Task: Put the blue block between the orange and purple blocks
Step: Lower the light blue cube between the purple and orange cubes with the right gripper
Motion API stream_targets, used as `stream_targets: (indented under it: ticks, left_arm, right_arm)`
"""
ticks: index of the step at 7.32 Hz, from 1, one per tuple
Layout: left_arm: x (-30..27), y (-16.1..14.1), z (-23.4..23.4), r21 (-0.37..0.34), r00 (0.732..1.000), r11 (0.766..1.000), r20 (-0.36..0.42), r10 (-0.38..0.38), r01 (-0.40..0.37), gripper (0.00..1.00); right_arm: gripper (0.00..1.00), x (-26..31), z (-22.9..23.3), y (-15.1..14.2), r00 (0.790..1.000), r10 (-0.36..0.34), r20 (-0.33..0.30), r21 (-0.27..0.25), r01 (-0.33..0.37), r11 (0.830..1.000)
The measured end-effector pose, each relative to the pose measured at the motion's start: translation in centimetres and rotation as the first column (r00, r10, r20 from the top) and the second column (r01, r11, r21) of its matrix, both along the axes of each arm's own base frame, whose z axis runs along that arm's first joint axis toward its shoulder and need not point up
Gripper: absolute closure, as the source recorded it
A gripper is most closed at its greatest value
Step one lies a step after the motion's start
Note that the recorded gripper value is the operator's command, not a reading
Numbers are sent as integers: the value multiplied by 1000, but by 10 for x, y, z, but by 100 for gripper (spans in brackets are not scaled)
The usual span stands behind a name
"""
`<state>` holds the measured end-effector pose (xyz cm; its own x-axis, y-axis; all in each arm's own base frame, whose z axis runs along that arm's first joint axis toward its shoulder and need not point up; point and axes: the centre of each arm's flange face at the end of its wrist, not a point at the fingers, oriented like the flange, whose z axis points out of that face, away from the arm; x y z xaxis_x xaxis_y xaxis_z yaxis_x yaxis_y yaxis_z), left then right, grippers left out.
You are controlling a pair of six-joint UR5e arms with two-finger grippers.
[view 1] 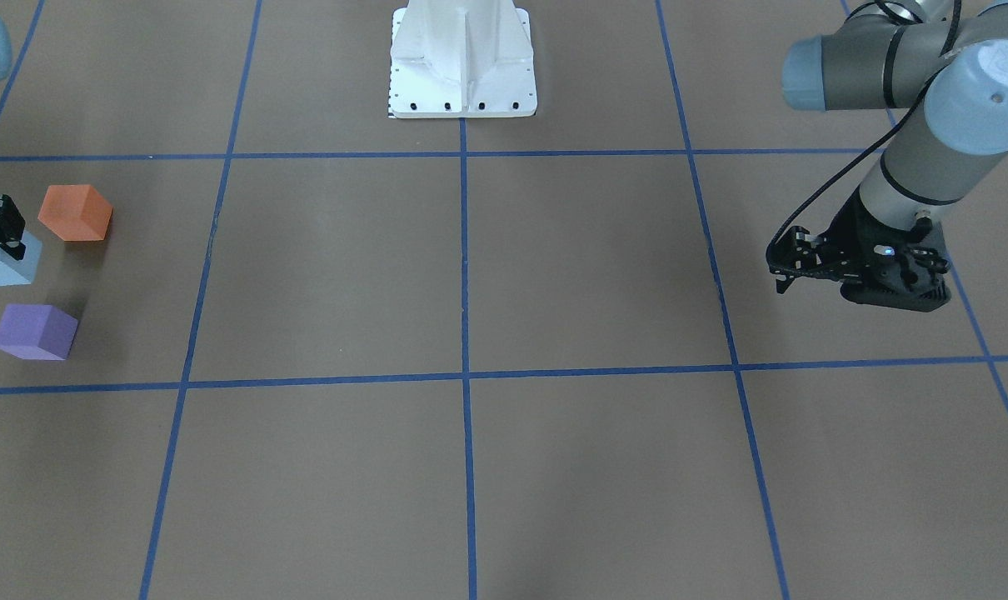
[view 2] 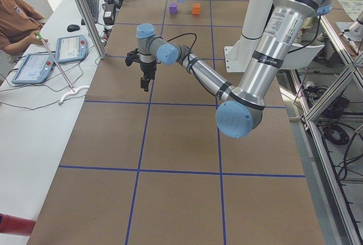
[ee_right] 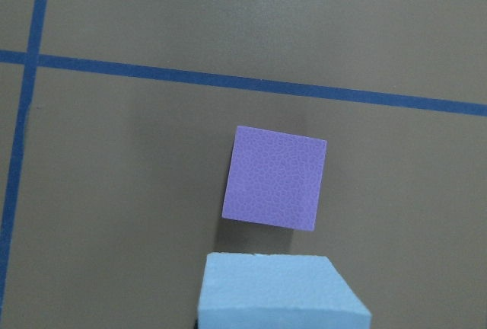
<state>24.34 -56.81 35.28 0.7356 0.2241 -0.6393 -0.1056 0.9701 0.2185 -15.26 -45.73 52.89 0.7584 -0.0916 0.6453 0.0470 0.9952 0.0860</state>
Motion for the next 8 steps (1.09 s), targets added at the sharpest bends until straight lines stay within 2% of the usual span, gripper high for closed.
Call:
stream_targets:
  ticks: [4, 8]
  left_arm:
    - [0, 1, 2, -1, 1000, 1000, 3, 1, -1, 0]
    - [0, 1, 2, -1, 1000, 1000, 3, 0, 0, 0]
  right_arm:
    - [100, -34, 16, 7, 997, -70, -17, -29, 69, 997]
    - [100, -59, 41, 7, 993, -112, -39, -68, 109, 992]
